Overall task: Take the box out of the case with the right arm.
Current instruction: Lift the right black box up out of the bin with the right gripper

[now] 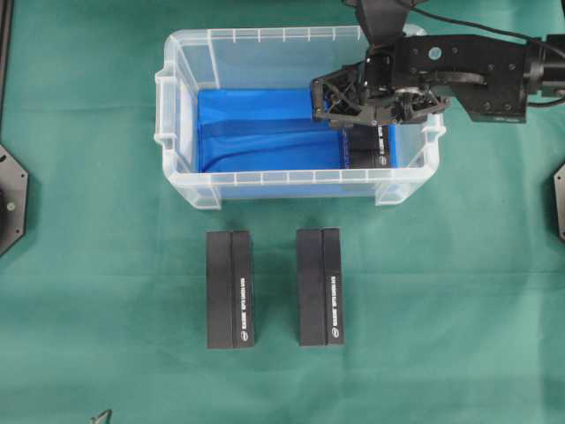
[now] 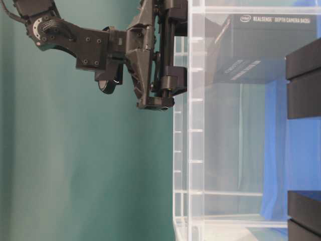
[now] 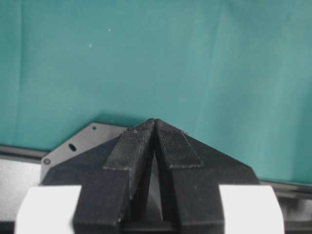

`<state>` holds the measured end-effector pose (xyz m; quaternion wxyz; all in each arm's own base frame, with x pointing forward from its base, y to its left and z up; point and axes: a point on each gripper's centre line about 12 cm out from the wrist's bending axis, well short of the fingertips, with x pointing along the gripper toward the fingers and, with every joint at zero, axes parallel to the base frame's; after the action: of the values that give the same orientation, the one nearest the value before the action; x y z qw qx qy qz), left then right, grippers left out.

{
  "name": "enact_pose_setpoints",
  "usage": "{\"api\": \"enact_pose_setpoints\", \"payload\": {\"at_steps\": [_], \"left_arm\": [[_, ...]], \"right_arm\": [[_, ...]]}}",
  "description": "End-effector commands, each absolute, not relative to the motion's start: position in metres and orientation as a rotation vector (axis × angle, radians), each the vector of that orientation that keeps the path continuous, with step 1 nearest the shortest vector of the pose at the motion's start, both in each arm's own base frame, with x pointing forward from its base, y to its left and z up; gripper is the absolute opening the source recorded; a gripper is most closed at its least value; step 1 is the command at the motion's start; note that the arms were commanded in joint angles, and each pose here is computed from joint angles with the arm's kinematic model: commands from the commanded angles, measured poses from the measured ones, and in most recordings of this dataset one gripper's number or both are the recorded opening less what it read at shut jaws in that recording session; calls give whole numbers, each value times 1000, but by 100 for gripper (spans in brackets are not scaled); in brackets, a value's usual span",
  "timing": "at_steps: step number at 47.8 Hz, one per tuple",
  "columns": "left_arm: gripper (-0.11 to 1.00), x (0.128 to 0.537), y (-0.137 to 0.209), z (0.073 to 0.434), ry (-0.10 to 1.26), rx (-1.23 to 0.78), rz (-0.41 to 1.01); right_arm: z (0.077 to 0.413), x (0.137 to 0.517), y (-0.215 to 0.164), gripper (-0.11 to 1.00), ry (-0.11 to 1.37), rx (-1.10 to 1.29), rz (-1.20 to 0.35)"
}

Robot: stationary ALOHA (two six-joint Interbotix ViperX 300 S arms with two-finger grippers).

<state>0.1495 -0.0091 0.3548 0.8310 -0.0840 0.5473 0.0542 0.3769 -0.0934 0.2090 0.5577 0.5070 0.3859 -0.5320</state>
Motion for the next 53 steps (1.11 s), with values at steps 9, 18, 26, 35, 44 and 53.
{"api": "enact_pose_setpoints", "payload": {"at_steps": [9,18,26,35,44,53], "left_arm": [[0,151,-8,358,1149,-181,119],[0,151,-8,358,1149,-181,119],[0,151,-8,358,1148,-181,118],[0,151,-8,358,1148,-181,118],[0,151,-8,358,1148,-181,118],[0,151,-8,358,1148,-181,118]], "right_arm": [[263,374,-94,65,827,1176,-1225],[298,372,-95,65,776,1147,-1224],[328,367,-94,65,742,1109,-1248],[349,363,-89,65,743,1084,-1251],[367,364,-83,65,729,1074,-1238],[381,360,-82,65,717,1051,-1264]]}}
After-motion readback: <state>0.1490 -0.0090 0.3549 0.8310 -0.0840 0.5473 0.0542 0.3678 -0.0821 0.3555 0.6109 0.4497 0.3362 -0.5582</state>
